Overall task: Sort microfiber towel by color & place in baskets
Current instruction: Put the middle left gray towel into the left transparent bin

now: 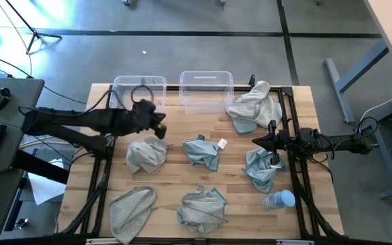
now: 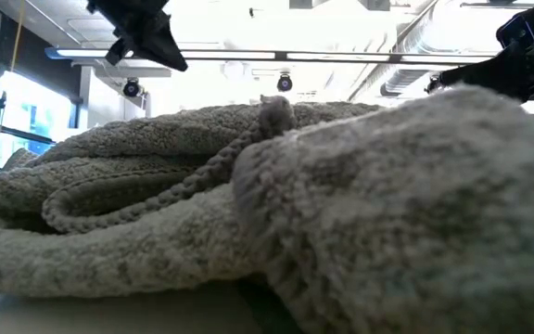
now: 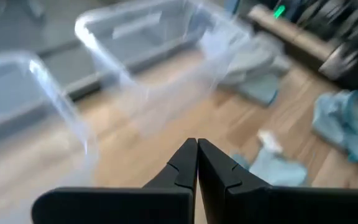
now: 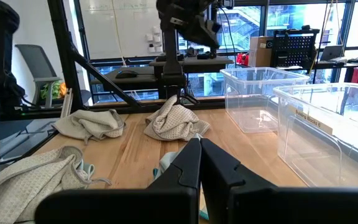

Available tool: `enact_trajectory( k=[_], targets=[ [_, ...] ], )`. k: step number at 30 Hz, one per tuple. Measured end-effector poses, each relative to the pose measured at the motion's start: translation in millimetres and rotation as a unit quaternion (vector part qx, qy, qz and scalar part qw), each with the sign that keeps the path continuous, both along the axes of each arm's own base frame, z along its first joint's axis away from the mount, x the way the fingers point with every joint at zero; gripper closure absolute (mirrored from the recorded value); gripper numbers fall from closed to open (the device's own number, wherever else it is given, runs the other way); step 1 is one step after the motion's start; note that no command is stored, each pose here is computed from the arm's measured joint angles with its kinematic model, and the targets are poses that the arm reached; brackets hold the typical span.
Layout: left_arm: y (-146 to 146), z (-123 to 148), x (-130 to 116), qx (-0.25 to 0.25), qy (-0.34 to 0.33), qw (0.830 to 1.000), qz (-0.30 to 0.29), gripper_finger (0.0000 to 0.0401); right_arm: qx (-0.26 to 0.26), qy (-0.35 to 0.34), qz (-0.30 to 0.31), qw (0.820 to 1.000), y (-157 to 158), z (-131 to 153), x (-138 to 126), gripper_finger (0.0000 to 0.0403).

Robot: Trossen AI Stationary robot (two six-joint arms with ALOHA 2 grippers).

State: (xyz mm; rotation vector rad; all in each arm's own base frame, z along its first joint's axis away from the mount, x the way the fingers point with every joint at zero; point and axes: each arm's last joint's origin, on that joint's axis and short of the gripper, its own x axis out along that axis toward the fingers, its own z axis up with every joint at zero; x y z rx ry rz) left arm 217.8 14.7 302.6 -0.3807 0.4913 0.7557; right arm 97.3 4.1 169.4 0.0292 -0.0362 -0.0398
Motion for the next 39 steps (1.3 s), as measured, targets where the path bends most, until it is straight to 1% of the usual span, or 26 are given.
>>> enact_trajectory(
  k=[3,6,8,11,14,16,19,26,30,32,34,39],
  targets=[
    [-4.8,0.3,3.7,-0.055,0.052,0.996,0.047,0.0401,0.000,0.000,0.000,1.000,0.0,-0.1,0.0,0.0402],
    [-8.8,-4.5,-2.9,-0.116,0.105,0.982,0.102,0.0401,0.000,0.000,0.000,1.000,0.0,0.0,0.0,0.0402],
    [-9.7,-10.1,-9.2,-0.146,0.133,0.971,0.131,0.0401,0.000,0.000,0.000,1.000,0.0,0.0,0.0,0.0402],
    [-10.7,-20.9,-16.8,-0.185,0.154,0.956,0.168,0.0400,0.000,0.000,0.000,1.000,0.0,0.0,0.0,0.0402],
    [-11.3,-30.0,-21.2,-0.205,0.168,0.945,0.190,0.0394,0.000,0.000,0.000,1.000,0.0,0.0,0.0,0.0402],
    [-11.6,-36.2,-22.9,-0.213,0.172,0.941,0.198,0.0383,0.000,0.000,0.000,1.000,0.0,0.0,0.0,0.0402],
    [-12.9,-46.3,-25.8,-0.238,0.187,0.930,0.207,0.0359,0.000,0.000,0.000,1.000,0.0,-0.1,0.0,0.0402],
    [-14.9,-69.0,-34.6,-0.272,0.231,0.909,0.215,0.0281,0.000,0.000,0.000,1.000,0.0,0.1,0.0,0.0402],
    [-15.6,-81.5,-39.9,-0.280,0.254,0.900,0.215,0.0236,0.000,0.000,0.000,1.000,0.0,0.0,0.0,0.0402],
    [-15.9,-88.1,-41.6,-0.283,0.263,0.899,0.208,0.0217,0.000,0.000,0.000,1.000,0.0,0.0,0.0,0.0402],
    [-16.7,-97.1,-40.9,-0.297,0.260,0.899,0.192,0.0201,0.000,0.000,0.000,1.000,0.0,0.1,0.0,0.0402],
    [-18.8,-124.2,-40.6,-0.336,0.250,0.895,0.154,0.0178,0.000,0.000,0.000,1.000,0.0,0.1,0.0,0.0402]
  ],
)
